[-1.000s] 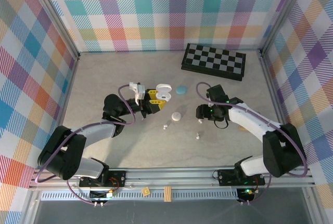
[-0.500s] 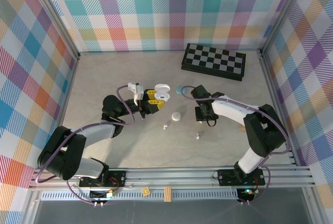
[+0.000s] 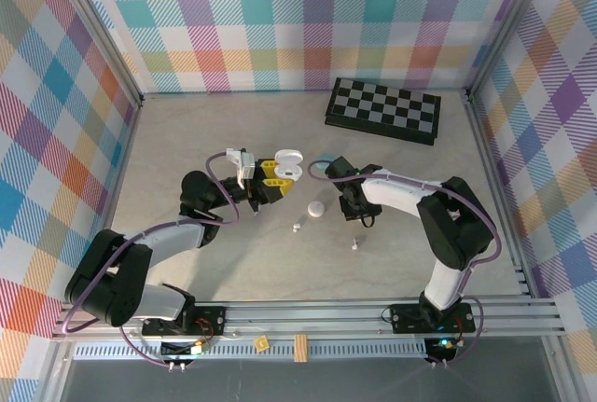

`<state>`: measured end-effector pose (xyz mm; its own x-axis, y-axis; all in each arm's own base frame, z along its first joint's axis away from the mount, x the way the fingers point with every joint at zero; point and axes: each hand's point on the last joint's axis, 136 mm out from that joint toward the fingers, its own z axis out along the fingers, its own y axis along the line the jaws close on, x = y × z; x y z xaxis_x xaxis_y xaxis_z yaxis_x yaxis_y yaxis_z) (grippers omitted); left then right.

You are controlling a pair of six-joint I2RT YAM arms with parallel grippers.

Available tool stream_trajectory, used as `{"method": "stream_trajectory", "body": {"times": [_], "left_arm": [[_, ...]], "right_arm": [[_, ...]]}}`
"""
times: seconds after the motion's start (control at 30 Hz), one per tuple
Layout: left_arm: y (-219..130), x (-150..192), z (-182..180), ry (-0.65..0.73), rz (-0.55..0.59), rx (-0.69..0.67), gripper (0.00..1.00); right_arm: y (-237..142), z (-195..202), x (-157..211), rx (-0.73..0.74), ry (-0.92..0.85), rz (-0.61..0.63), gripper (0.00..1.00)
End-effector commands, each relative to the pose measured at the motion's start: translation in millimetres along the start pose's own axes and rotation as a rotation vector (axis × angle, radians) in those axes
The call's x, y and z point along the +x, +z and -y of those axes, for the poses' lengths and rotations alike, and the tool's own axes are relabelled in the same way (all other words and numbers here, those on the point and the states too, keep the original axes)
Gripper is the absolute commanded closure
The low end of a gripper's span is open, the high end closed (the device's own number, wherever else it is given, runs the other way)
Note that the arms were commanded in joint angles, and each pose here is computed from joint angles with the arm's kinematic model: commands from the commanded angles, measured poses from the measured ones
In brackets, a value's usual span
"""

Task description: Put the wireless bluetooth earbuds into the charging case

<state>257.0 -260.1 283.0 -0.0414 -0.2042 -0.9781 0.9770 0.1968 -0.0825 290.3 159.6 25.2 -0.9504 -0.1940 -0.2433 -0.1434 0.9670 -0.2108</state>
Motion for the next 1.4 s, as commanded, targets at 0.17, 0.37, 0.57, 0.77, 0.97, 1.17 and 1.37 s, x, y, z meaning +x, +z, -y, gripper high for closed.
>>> {"method": "stream_trajectory", "body": {"times": [0.17,0.37,0.57,0.77,0.97,1.17,1.37], "left_arm": [[-5,-12,10,0.044,0.026,0.036,0.66],[-6,-13,11,0.042,0.027,0.039,0.65],[-5,-14,11,0.042,0.026,0.042,0.65],[-5,-13,12,0.04,0.025,0.046,0.65],[-5,-12,11,0.036,0.022,0.049,0.65],[-5,-11,12,0.034,0.019,0.053,0.65],[-5,-11,11,0.032,0.019,0.051,0.65]], "right_arm": [[2,5,11,0.064,-0.05,-0.05,0.57],[0,12,10,0.102,-0.063,-0.051,0.59],[-3,16,8,0.119,-0.061,-0.042,0.62],[-1,15,9,0.125,-0.061,-0.053,0.68],[1,14,8,0.127,-0.054,-0.061,0.72],[2,12,7,0.128,-0.046,-0.068,0.77],[-3,14,5,0.124,-0.038,-0.049,0.8]]}}
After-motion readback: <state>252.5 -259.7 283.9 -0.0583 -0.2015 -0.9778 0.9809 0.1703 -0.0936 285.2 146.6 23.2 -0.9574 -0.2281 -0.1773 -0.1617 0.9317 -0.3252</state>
